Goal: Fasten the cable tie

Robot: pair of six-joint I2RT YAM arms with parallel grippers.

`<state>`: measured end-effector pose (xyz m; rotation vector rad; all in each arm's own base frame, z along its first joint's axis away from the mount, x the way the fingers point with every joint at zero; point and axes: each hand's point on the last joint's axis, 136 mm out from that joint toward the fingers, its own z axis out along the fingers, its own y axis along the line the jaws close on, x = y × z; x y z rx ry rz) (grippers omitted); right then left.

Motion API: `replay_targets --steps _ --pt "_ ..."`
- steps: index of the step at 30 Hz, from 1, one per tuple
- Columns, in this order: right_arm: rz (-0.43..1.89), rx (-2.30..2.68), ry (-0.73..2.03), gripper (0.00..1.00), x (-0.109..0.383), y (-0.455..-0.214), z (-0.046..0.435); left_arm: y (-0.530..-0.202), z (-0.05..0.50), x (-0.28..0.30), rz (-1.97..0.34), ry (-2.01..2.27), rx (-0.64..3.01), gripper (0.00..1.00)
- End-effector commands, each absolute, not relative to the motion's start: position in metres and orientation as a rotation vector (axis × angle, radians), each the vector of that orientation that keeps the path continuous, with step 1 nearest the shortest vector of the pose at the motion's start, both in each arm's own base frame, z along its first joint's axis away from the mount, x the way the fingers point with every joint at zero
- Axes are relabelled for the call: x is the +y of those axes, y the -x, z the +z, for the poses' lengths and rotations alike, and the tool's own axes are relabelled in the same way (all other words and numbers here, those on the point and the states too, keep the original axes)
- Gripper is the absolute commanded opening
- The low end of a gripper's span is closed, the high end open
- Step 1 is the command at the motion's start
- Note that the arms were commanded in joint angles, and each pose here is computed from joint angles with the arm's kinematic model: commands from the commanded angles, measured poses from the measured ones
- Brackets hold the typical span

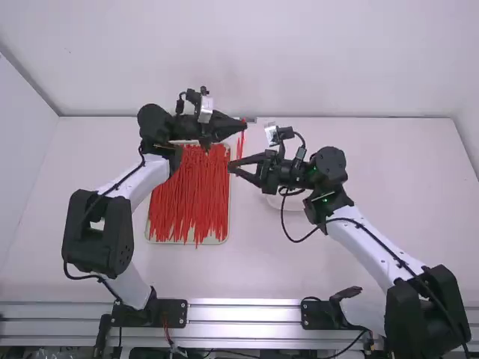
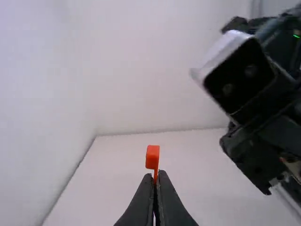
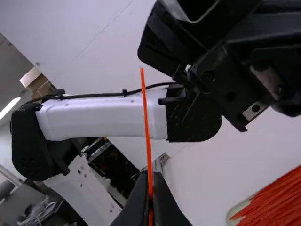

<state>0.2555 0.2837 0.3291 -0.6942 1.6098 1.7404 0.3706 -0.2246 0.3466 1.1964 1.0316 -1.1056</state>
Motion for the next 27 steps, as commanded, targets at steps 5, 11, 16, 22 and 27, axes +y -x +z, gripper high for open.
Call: replay_targets --steps 5,11,16,22,27 --pt "1.768 1.673 0.638 0.0 0.286 -0.257 0.32 -0.348 0.344 -0.209 -1.035 -1.374 0.91 0.01" --pt "1.768 1.677 0.588 0.0 0.294 -0.258 0.321 -0.349 0.352 -0.192 -0.996 -1.348 0.927 0.01" --pt "1.768 1.675 0.556 0.0 0.304 -0.256 0.323 -0.343 0.357 -0.193 -0.972 -1.363 0.893 0.01" --pt "1.813 1.699 0.539 0.0 0.307 -0.252 0.323 -0.338 0.358 -0.194 -0.966 -1.383 0.877 0.01" --pt "1.809 1.699 0.531 0.0 0.307 -0.253 0.324 -0.337 0.357 -0.194 -0.975 -1.386 0.886 0.01"
